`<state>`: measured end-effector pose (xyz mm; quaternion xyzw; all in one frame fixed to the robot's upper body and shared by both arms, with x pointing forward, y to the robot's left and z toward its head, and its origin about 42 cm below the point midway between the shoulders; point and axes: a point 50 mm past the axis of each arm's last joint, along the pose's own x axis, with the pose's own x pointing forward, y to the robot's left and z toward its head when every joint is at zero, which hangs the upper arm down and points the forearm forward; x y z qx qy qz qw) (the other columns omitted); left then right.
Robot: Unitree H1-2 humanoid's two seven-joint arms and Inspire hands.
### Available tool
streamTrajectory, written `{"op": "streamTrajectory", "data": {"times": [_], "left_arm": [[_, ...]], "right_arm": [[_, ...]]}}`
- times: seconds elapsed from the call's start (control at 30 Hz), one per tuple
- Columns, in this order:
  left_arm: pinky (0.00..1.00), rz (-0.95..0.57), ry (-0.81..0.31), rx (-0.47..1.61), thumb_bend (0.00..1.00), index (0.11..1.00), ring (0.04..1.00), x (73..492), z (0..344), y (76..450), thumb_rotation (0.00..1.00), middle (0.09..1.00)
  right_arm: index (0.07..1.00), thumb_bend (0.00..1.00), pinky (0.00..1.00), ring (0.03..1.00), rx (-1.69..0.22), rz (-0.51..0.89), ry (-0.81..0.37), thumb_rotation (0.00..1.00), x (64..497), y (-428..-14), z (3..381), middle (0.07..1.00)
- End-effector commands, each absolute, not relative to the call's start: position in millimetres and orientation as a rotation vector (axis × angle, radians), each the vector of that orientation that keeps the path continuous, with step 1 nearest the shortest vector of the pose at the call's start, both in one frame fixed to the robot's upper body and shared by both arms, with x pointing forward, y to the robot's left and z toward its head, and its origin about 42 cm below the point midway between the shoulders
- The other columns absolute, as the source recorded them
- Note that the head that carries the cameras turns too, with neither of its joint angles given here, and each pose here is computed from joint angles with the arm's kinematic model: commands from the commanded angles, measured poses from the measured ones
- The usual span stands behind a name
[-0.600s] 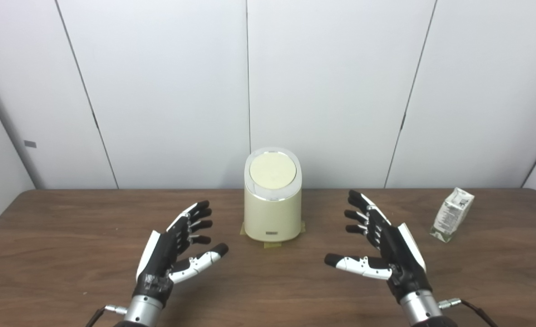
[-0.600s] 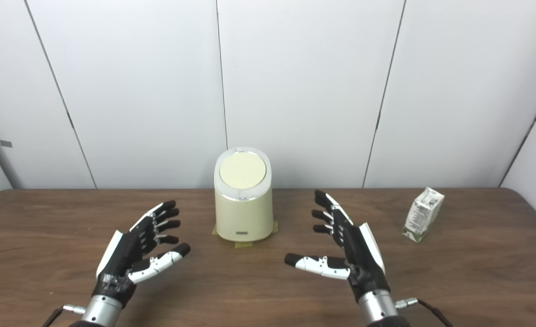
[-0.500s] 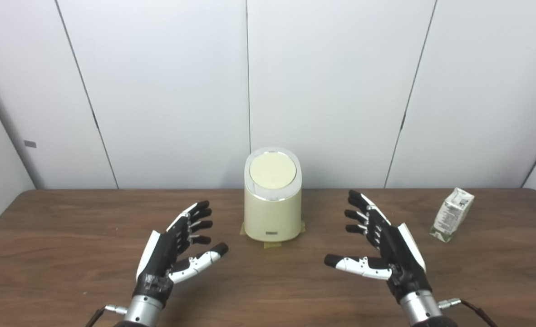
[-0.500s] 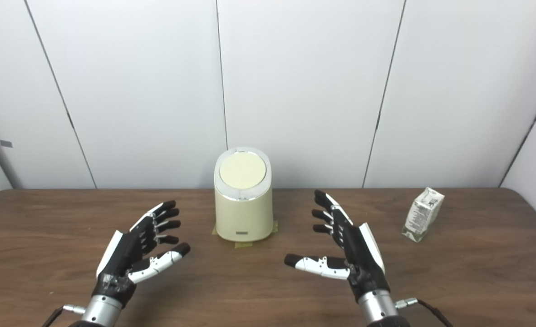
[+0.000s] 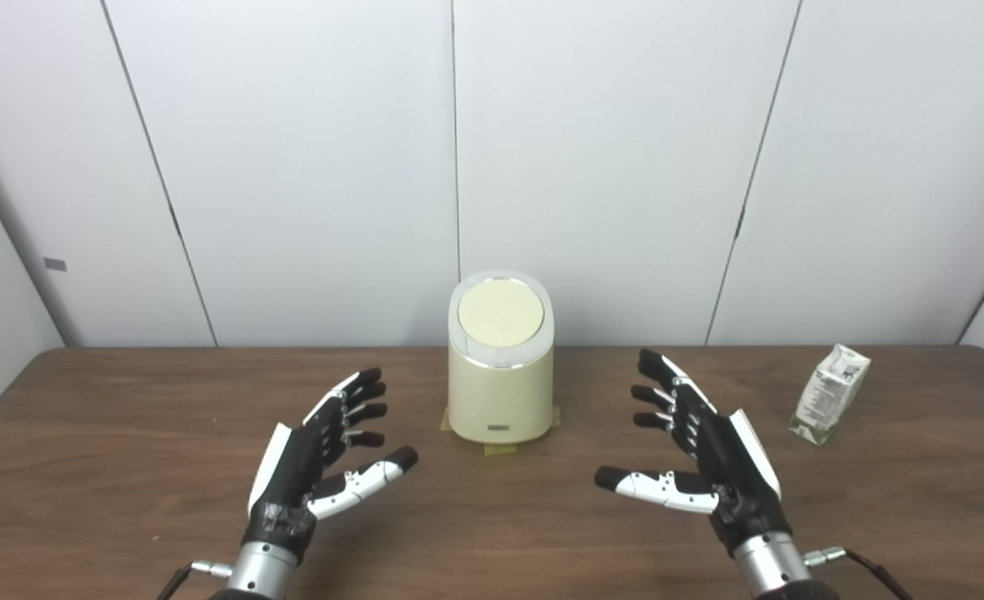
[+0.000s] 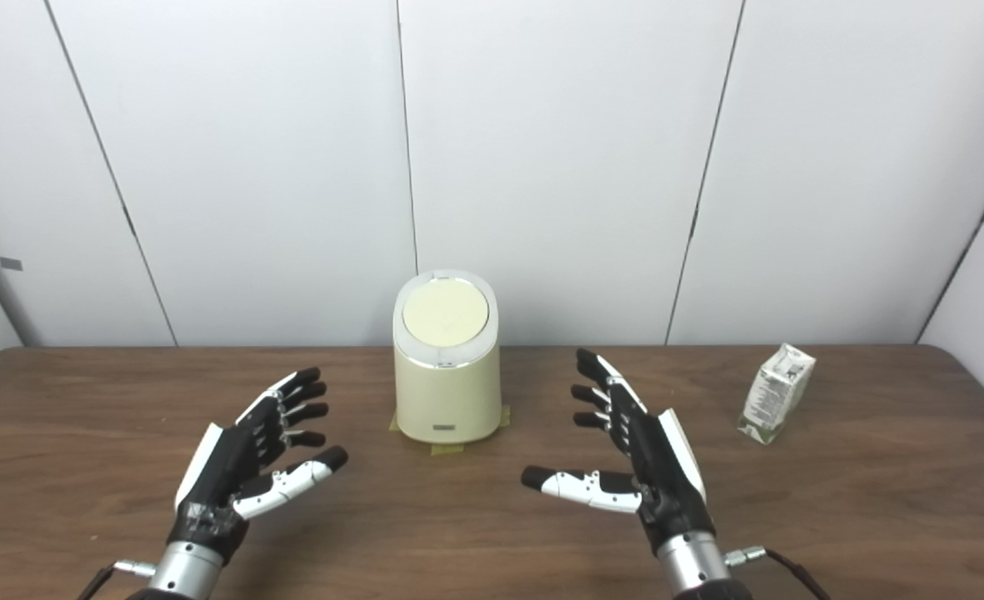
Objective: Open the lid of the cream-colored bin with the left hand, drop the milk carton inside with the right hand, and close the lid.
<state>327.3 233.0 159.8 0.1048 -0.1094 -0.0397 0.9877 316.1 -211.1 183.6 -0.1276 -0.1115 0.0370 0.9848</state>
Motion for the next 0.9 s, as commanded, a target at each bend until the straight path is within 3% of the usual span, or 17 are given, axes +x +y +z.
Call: {"op": "streamTrajectory", "data": {"times": [0.0,0.1,0.33,0.6,0.77,0.87], "left_arm": [[0.77,-0.018,-0.314,0.226,0.94,0.903,0.834,343,187,226,0.34,0.868],[0.89,0.025,-0.322,0.244,0.99,0.957,0.903,360,205,221,0.38,0.917],[0.92,0.043,-0.36,0.406,0.99,1.0,0.998,410,259,208,0.29,0.997],[0.9,0.123,-0.353,0.544,1.0,1.0,1.0,450,304,187,0.39,1.0],[0.83,0.129,-0.347,0.638,1.0,1.0,1.0,470,323,173,0.39,1.0],[0.87,0.128,-0.347,0.712,1.0,1.0,1.0,480,333,166,0.4,1.0]], "right_arm": [[0.906,0.81,0.76,0.845,-0.254,0.084,-0.298,0.24,325,-207,201,0.912],[0.906,0.82,0.75,0.845,-0.262,0.088,-0.297,0.24,328,-207,199,0.91],[0.906,0.82,0.74,0.845,-0.254,0.087,-0.297,0.24,332,-205,197,0.913],[0.907,0.81,0.73,0.845,-0.248,0.082,-0.308,0.24,334,-202,198,0.911],[0.907,0.8,0.74,0.849,-0.242,0.078,-0.308,0.24,333,-200,200,0.914],[0.905,0.8,0.72,0.837,-0.248,0.075,-0.311,0.24,332,-198,202,0.909]]}}
